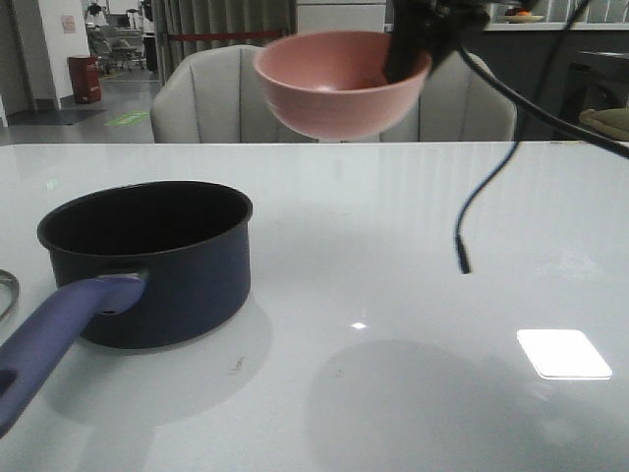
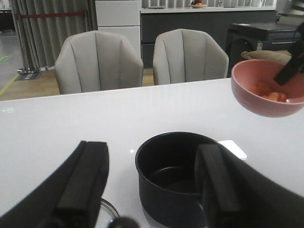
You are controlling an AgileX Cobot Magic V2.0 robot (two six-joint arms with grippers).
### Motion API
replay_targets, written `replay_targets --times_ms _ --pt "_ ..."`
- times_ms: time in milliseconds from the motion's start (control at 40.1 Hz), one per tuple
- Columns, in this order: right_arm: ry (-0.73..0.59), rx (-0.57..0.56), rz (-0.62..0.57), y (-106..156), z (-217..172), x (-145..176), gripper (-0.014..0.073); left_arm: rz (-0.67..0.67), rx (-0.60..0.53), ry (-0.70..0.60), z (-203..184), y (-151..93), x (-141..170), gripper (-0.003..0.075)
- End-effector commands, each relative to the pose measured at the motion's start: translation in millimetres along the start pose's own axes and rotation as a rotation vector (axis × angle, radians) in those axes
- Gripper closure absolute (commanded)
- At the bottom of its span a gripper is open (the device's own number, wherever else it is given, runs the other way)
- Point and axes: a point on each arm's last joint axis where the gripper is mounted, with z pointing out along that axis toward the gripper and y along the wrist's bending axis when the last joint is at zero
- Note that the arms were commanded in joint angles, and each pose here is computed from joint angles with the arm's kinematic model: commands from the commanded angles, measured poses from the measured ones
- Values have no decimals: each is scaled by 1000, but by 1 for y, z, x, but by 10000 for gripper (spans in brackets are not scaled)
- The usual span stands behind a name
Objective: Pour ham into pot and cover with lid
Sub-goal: 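Lift the pink bowl and carry it over the saucepan, then tilt the pink bowl with the right gripper to pour carrots in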
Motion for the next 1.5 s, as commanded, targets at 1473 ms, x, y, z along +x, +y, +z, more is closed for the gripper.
replay_targets --times_ms 1473 --pt "-1652 341 -1081 110 56 38 459 -8 14 -93 -2 -1 -15 285"
